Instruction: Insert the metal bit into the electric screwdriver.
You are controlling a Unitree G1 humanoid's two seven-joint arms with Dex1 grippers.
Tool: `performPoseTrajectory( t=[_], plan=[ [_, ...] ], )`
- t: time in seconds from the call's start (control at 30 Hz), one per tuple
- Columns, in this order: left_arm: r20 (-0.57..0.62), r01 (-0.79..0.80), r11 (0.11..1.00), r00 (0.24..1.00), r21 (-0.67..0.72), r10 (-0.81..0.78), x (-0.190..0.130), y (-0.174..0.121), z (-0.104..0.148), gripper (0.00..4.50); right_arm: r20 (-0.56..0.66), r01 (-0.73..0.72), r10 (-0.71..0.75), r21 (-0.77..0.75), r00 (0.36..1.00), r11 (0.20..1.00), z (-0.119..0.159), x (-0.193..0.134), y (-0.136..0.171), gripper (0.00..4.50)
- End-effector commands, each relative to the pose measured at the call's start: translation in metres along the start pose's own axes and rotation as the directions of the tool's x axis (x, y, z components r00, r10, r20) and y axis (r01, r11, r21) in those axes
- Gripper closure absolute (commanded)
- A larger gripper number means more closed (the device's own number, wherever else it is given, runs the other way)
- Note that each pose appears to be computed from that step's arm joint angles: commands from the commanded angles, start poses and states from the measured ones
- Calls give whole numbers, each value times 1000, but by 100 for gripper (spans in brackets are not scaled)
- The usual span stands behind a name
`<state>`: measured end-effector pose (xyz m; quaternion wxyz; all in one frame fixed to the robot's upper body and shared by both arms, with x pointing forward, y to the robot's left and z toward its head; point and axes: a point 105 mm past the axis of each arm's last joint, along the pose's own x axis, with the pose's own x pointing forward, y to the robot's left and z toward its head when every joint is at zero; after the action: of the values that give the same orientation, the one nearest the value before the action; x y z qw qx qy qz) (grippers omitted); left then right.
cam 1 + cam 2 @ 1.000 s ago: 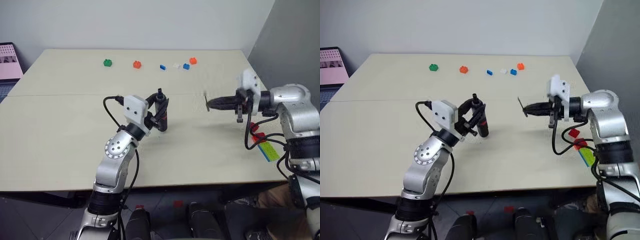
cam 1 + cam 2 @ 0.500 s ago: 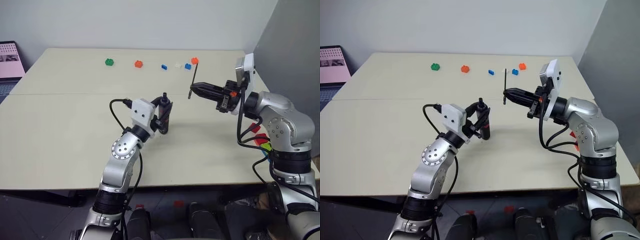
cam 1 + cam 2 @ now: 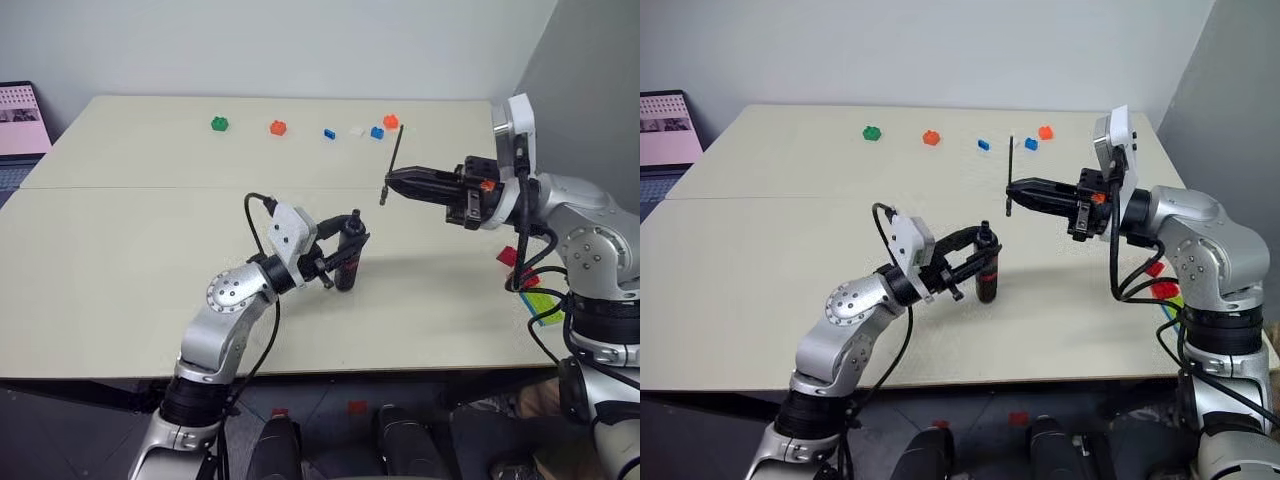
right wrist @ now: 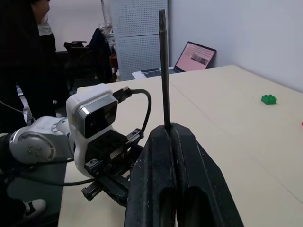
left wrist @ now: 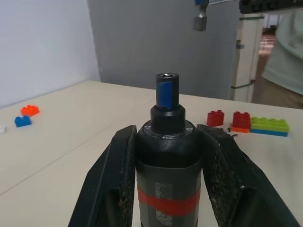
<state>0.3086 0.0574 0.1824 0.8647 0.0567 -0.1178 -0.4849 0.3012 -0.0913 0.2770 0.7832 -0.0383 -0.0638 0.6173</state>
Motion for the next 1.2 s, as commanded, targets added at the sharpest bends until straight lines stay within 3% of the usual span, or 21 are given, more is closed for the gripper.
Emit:
performPoseTrajectory(
  t=[0.03, 1.2],
  plan=[
    [39, 68, 998, 997, 9, -69, 6, -6, 12, 289, 13, -51, 52, -48, 999, 998, 13, 4, 10, 450],
    [-18, 81, 996, 997, 45, -80, -5, 4, 2, 289, 0, -144, 145, -39, 989, 989, -1, 25, 5, 450]
  ],
)
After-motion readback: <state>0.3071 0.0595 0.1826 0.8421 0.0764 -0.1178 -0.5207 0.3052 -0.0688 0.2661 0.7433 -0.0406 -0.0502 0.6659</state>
